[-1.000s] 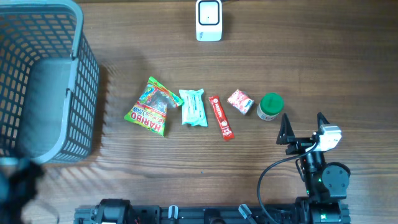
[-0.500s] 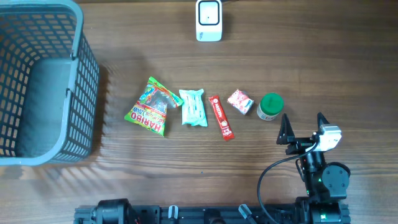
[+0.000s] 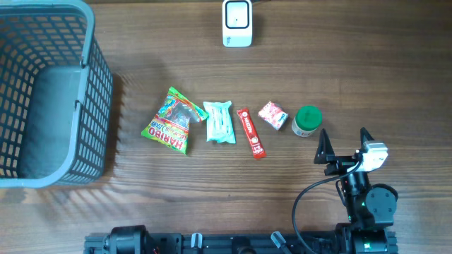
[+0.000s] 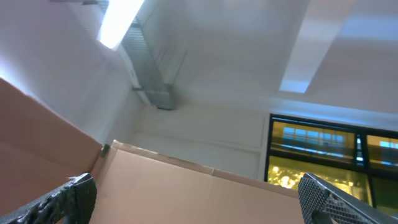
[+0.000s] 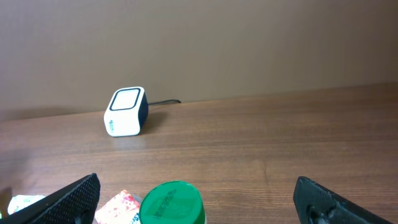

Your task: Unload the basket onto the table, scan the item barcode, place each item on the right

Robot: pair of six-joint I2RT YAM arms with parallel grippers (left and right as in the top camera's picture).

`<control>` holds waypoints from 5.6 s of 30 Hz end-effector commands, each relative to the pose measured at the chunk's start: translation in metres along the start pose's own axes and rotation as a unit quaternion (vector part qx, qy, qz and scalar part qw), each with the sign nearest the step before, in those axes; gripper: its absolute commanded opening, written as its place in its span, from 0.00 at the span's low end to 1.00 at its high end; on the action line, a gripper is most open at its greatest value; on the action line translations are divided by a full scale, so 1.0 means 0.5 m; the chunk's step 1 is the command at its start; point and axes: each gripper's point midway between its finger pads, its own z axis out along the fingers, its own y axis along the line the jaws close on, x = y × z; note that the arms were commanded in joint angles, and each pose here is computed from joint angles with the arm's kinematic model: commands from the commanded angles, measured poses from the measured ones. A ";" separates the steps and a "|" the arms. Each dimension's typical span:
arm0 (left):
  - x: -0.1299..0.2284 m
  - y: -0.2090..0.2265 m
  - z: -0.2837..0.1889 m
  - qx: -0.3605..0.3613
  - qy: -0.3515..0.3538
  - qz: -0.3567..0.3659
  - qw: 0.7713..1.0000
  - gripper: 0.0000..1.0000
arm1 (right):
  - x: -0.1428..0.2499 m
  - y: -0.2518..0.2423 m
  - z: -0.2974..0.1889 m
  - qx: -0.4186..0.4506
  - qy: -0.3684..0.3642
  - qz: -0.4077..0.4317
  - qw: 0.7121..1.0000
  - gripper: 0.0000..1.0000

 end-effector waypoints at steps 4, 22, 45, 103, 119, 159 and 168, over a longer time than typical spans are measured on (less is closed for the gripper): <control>-0.013 0.009 -0.003 -0.014 -0.017 -0.011 1.000 1.00 | -0.001 -0.003 0.000 0.005 -0.002 -0.001 1.000 1.00; 0.550 0.030 -0.005 0.040 0.252 0.029 0.966 1.00 | -0.001 -0.003 0.000 0.005 -0.002 -0.001 1.000 1.00; 0.917 0.145 -0.206 -0.016 0.397 0.030 0.917 1.00 | -0.001 -0.003 0.000 0.005 -0.001 -0.001 1.000 1.00; 0.965 0.168 -0.271 -0.033 0.471 0.046 0.880 1.00 | -0.346 0.053 0.010 0.053 0.251 0.128 0.958 1.00; 0.965 0.168 -0.271 -0.033 0.471 0.046 0.880 1.00 | -0.002 0.031 0.120 0.145 0.666 0.170 0.711 1.00; 0.965 0.168 -0.271 -0.033 0.471 0.046 0.880 1.00 | 0.290 0.011 0.132 0.232 0.647 0.175 0.705 1.00; 0.965 0.167 -0.271 -0.033 0.471 0.046 0.880 1.00 | 0.294 -0.001 0.148 0.221 0.635 0.144 0.726 1.00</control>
